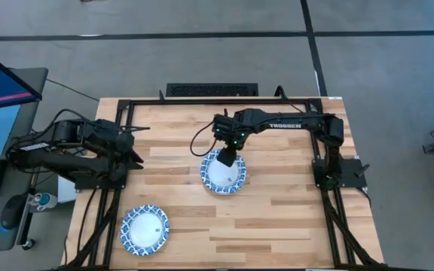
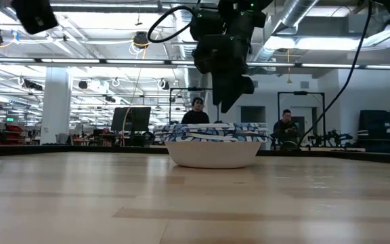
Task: Nest bowls inside each other
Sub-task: Stack the white bowl on top of the other white bowl
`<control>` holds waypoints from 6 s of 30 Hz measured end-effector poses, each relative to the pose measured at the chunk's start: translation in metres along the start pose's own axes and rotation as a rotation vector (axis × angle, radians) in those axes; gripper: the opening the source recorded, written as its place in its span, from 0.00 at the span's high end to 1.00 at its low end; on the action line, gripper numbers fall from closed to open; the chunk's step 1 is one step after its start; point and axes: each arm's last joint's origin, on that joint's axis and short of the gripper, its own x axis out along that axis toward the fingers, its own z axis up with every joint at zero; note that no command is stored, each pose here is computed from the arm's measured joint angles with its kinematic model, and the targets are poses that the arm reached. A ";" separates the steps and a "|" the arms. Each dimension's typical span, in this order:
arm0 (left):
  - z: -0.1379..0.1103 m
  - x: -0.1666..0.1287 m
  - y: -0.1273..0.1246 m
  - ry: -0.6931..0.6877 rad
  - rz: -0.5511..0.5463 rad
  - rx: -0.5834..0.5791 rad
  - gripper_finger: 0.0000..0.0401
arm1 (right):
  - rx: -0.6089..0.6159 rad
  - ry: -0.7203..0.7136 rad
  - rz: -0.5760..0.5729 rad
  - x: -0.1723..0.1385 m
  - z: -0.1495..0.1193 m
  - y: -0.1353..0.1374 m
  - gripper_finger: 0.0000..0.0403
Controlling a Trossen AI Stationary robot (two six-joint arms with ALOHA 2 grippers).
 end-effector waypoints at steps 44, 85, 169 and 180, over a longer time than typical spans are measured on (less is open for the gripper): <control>-0.083 0.108 -0.032 0.582 -0.134 0.392 0.71 | -0.190 -0.527 0.319 -0.007 0.012 0.121 0.45; -0.085 0.179 -0.062 0.599 0.008 0.287 0.71 | -0.186 -0.489 0.360 -0.004 0.004 0.134 0.45; -0.114 0.230 -0.066 0.850 -0.091 0.258 0.66 | -0.177 -0.473 0.344 -0.004 0.007 0.126 0.45; -0.093 0.229 -0.087 0.772 -0.147 0.292 0.97 | -0.194 -0.444 0.322 -0.002 0.004 0.124 0.45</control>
